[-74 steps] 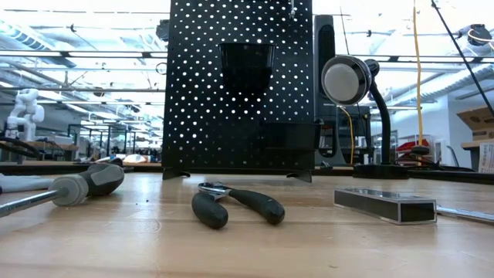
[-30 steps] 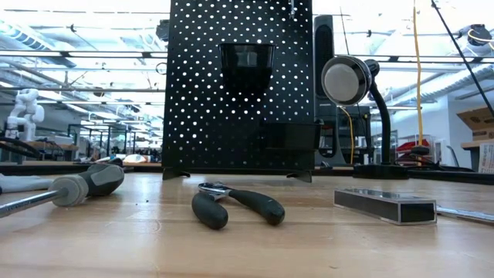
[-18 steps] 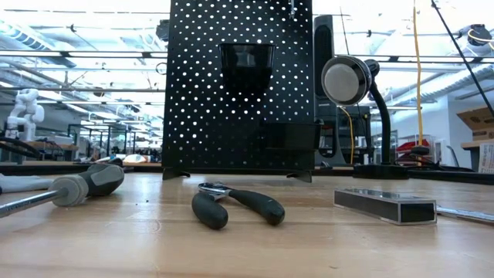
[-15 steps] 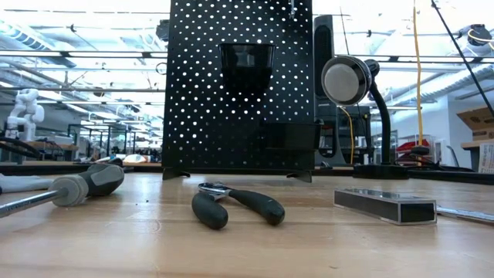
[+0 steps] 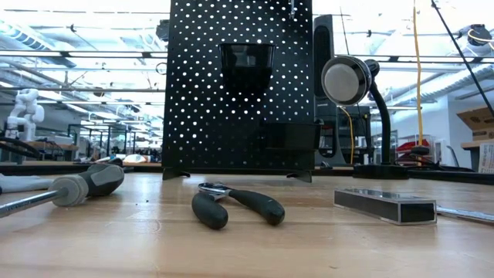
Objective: Hang tools onto peg board
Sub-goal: Hang the right silver wrench on the black pegboard
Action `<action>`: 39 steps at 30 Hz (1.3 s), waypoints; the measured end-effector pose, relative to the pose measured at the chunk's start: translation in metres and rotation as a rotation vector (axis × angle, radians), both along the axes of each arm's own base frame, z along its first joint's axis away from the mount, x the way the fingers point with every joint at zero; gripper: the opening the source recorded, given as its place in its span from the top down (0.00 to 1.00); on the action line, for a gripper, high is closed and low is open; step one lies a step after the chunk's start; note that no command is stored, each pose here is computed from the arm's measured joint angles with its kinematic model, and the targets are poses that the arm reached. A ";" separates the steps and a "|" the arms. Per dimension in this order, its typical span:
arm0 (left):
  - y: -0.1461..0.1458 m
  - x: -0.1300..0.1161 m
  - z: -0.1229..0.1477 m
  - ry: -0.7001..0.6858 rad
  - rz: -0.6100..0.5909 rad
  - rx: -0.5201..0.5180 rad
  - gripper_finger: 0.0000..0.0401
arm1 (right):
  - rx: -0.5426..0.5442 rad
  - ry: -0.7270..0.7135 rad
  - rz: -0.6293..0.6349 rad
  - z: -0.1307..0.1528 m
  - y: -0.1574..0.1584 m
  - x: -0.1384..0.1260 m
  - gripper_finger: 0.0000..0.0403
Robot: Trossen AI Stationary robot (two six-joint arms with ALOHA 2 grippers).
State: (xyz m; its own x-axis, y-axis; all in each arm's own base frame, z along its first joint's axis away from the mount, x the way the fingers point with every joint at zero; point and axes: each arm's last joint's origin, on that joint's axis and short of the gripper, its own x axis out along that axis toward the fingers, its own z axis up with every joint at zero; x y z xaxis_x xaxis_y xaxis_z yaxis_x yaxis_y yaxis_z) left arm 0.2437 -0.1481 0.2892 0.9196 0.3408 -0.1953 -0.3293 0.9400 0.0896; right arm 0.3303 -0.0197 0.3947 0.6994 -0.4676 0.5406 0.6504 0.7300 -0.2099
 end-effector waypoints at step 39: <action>0.000 0.000 0.000 0.006 -0.004 0.017 0.70 | 0.034 0.071 -0.103 -0.007 0.002 0.004 0.98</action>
